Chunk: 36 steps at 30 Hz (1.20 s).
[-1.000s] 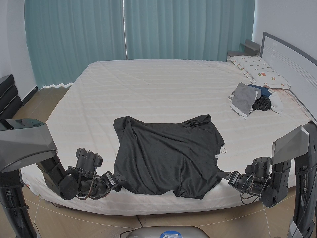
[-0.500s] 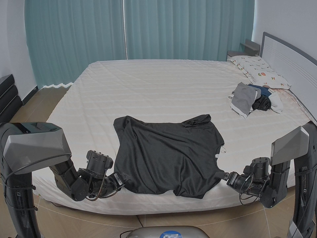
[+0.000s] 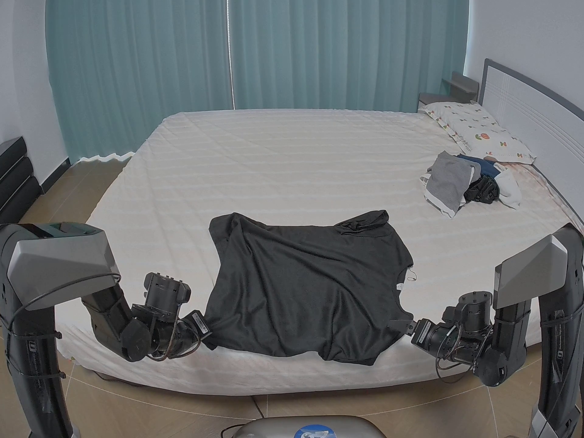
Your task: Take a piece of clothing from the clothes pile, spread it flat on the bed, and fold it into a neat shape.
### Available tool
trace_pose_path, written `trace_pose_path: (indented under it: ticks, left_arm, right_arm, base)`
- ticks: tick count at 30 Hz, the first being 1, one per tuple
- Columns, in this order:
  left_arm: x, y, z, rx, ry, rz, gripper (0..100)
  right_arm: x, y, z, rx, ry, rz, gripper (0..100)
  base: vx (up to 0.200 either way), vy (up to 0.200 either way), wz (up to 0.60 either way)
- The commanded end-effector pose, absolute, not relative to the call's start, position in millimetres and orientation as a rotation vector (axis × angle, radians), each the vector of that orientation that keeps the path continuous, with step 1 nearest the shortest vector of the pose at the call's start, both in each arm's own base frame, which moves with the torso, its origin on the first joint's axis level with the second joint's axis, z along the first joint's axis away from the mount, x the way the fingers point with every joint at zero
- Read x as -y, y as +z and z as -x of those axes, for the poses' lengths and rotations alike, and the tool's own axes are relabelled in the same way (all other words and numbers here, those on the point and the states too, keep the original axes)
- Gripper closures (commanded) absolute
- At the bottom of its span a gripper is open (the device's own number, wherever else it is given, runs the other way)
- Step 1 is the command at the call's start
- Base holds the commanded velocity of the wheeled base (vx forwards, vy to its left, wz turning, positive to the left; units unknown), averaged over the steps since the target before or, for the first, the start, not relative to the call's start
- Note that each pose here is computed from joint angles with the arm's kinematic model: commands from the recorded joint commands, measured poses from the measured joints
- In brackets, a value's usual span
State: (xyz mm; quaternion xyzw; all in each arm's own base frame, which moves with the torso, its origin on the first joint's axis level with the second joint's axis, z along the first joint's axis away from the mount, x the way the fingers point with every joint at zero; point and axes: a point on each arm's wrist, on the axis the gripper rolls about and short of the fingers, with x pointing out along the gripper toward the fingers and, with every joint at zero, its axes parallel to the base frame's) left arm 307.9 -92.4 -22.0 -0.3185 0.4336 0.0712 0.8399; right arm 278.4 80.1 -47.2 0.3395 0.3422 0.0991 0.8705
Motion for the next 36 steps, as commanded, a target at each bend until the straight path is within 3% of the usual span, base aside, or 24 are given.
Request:
trace_pose_path:
  ticks: [1, 8, 16, 22, 36]
  left_arm:
    - [82.1, -10.0, -308.2, -0.881, 0.166, 0.701, 100]
    - [67.0, -4.3, -307.4, -0.859, 0.2, 0.726, 100]
    - [44.4, 7.7, -328.6, -0.702, 0.258, 0.882, 100]
    - [38.3, -13.1, -337.9, -0.714, 0.291, 0.881, 100]
    - [36.2, -13.0, -337.4, -0.714, 0.296, 0.888, 100]
  right_arm:
    - [-82.7, -49.6, -277.5, -0.714, 0.219, -0.704, 0]
    - [-78.9, -48.4, -287.8, -0.672, 0.209, -0.715, 0]
    - [-74.5, -51.6, -297.5, -0.644, 0.195, -0.725, 0]
    - [-74.4, -53.3, -296.8, -0.642, 0.175, -0.726, 0]
    - [-78.2, -58.0, -307.1, -0.619, 0.186, -0.726, 0]
  base:
    - [0.0, 0.0, 0.0]
    - [0.0, 0.0, 0.0]
    - [0.0, 0.0, 0.0]
    - [0.0, 0.0, 0.0]
    - [0.0, 0.0, 0.0]
